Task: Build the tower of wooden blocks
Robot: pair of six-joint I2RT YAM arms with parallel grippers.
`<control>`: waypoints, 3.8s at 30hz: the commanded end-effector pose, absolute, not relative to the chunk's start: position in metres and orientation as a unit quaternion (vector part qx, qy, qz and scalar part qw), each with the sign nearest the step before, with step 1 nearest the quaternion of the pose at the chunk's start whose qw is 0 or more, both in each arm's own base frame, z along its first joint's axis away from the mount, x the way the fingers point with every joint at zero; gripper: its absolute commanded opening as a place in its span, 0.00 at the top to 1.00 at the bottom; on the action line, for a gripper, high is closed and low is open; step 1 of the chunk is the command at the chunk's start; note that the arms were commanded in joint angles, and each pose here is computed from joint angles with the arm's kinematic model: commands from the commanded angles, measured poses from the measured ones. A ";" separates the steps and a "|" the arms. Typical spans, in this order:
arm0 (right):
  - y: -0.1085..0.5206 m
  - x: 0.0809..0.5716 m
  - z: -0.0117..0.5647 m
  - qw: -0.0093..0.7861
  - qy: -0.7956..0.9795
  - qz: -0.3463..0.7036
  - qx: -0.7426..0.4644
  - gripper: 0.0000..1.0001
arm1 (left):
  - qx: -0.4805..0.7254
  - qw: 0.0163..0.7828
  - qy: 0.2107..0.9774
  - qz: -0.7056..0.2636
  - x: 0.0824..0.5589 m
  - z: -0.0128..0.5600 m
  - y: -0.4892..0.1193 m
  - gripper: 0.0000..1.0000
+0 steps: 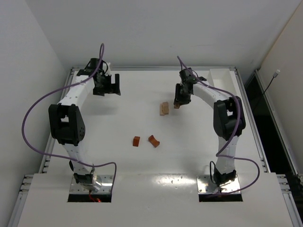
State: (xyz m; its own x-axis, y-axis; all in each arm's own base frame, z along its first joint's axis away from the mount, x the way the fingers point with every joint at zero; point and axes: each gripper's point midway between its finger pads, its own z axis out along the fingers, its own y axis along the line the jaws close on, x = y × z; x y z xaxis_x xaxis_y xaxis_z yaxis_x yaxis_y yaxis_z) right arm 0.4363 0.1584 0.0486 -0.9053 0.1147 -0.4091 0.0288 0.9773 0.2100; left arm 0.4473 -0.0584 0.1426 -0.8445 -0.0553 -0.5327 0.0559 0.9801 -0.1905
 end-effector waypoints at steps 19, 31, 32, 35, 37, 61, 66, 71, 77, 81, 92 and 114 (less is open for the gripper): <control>0.160 0.428 0.007 0.168 0.948 0.270 -0.011 1.00 | 0.002 0.303 0.947 -0.106 0.457 0.161 -0.056 0.00; 0.169 0.395 0.005 0.120 0.907 0.404 0.017 1.00 | 0.008 0.303 0.947 -0.109 0.459 0.160 -0.057 0.00; 0.169 0.396 0.001 0.118 0.906 0.405 0.021 1.00 | 0.008 0.303 0.947 -0.109 0.459 0.160 -0.057 0.00; 0.169 0.395 -0.003 0.113 0.907 0.404 0.023 1.00 | 0.008 0.303 0.947 -0.109 0.459 0.160 -0.057 0.00; 0.170 0.402 -0.003 0.117 0.907 0.405 0.021 1.00 | 0.008 0.303 0.947 -0.109 0.459 0.160 -0.057 0.00; 0.170 0.419 -0.016 0.121 0.914 0.386 0.014 1.00 | 0.007 0.303 0.947 -0.105 0.464 0.158 -0.056 0.00; 0.178 0.419 -0.013 0.122 0.914 0.388 0.004 1.00 | 0.007 0.303 0.947 -0.105 0.464 0.158 -0.056 0.00; 0.184 0.417 -0.015 0.117 0.912 0.393 0.002 1.00 | 0.006 0.299 0.949 -0.104 0.464 0.154 -0.056 0.00; 0.192 0.415 -0.014 0.115 0.911 0.395 -0.004 1.00 | 0.006 0.294 0.950 -0.104 0.462 0.153 -0.056 0.00; 0.201 0.413 -0.013 0.114 0.910 0.398 -0.010 1.00 | 0.006 0.294 0.950 -0.104 0.462 0.153 -0.056 0.00; 0.218 0.410 -0.011 0.109 0.910 0.399 -0.016 1.00 | 0.006 0.294 0.950 -0.104 0.462 0.153 -0.056 0.00; 0.259 0.393 -0.018 0.082 0.923 0.375 0.016 1.00 | 0.003 0.295 0.950 -0.107 0.463 0.154 -0.053 0.00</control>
